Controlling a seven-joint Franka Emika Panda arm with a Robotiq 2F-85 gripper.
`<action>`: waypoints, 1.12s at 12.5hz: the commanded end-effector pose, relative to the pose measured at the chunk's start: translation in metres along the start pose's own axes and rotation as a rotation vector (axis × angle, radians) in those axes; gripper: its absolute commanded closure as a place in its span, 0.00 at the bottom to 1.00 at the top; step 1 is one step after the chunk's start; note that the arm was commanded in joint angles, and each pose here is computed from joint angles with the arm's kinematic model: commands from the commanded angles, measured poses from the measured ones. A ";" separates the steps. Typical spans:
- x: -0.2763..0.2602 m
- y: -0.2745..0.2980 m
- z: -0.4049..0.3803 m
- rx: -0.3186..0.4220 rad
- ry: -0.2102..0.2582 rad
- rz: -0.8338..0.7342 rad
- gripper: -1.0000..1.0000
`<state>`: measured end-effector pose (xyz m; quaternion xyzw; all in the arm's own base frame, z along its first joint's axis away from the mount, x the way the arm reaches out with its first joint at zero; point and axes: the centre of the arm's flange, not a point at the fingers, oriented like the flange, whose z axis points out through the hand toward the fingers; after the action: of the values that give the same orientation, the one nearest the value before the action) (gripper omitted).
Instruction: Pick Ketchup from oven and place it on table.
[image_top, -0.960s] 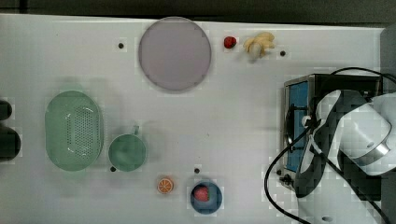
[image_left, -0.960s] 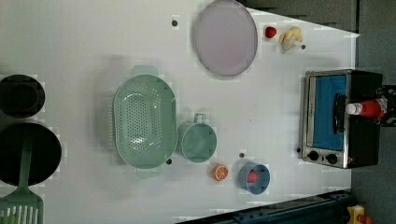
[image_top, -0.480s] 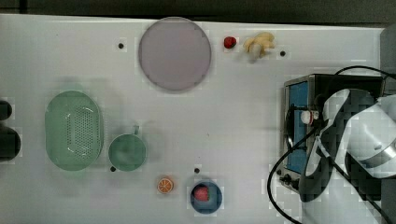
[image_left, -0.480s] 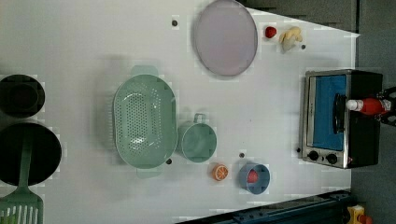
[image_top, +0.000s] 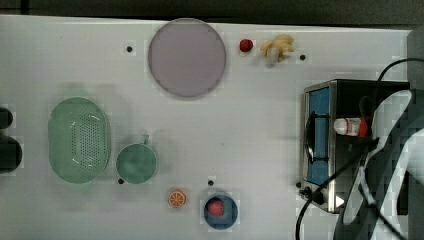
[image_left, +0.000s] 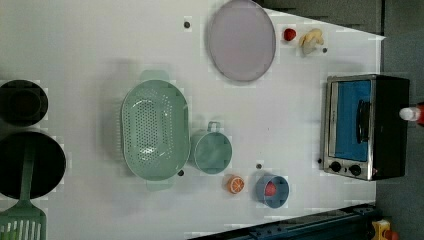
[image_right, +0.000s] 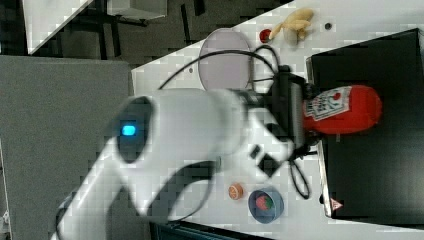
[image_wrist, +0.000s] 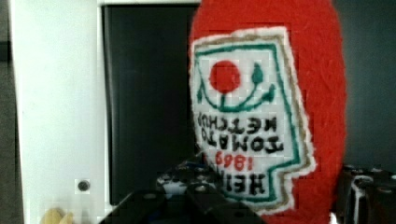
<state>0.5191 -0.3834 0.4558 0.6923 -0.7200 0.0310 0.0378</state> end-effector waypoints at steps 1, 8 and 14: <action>-0.049 -0.019 -0.089 0.062 0.044 -0.138 0.36; -0.249 -0.036 -0.158 0.031 -0.103 -0.485 0.36; -0.351 -0.025 -0.090 -0.095 -0.160 -0.612 0.36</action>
<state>0.5582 0.0078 0.5592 0.8968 -0.4410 -0.0345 -0.0095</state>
